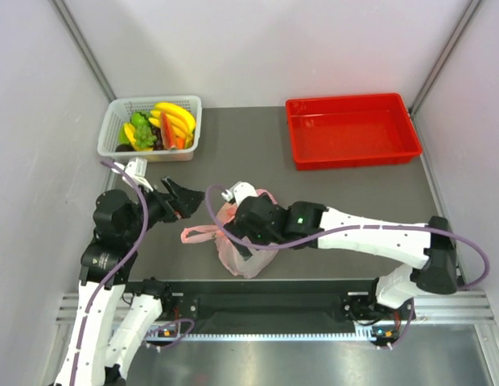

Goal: Untie the knot of the plastic bag and take out the fruit

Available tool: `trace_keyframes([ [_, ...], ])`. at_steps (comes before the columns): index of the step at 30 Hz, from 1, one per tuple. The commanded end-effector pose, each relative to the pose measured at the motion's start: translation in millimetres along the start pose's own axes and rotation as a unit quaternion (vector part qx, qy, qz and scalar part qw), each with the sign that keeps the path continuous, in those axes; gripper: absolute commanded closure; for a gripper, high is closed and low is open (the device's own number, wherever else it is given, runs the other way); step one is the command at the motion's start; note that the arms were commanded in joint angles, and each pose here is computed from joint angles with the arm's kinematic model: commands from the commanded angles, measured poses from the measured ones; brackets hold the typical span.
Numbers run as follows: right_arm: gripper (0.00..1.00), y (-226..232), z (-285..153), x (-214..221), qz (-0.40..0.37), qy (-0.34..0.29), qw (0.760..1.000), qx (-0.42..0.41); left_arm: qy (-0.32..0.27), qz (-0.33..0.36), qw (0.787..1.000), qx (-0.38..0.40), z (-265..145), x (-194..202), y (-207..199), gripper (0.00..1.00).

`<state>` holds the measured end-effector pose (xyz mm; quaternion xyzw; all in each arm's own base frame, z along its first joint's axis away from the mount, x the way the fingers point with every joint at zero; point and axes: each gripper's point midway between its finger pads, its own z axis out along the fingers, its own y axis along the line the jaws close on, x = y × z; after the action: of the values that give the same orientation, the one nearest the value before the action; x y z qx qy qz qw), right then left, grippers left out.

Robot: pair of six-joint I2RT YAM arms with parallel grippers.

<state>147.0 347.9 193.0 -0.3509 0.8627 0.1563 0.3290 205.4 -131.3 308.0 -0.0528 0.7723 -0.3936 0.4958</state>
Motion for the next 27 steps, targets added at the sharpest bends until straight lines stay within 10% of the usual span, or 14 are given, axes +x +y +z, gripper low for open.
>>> trace_keyframes([
  [1, 0.02, -1.4, -5.3, -24.2, 0.009, -0.044, 0.998, 0.05, -0.005, 0.007, 0.998, -0.067, -3.3, -4.0, 21.1, 0.01],
  [9, 0.16, 7.4, 29.5, -21.8, 0.027, -0.063, 0.996, 0.063, 0.005, -0.006, 0.996, -0.087, 6.6, 3.4, 36.2, 0.01],
  [16, 0.59, 3.7, 49.1, 13.0, -0.003, -0.021, 0.997, 0.067, 0.036, -0.032, 0.994, -0.101, 23.3, 18.3, 52.1, 0.03],
  [24, 0.54, 3.8, 50.2, 24.6, -0.012, -0.021, 0.999, 0.043, 0.065, -0.057, 0.992, -0.089, 43.2, 36.4, 62.9, 0.05],
  [27, 0.77, 0.3, 50.3, 29.8, -0.023, -0.013, 0.999, 0.046, 0.078, -0.066, 0.992, -0.078, 53.0, 41.8, 63.3, 0.06],
])
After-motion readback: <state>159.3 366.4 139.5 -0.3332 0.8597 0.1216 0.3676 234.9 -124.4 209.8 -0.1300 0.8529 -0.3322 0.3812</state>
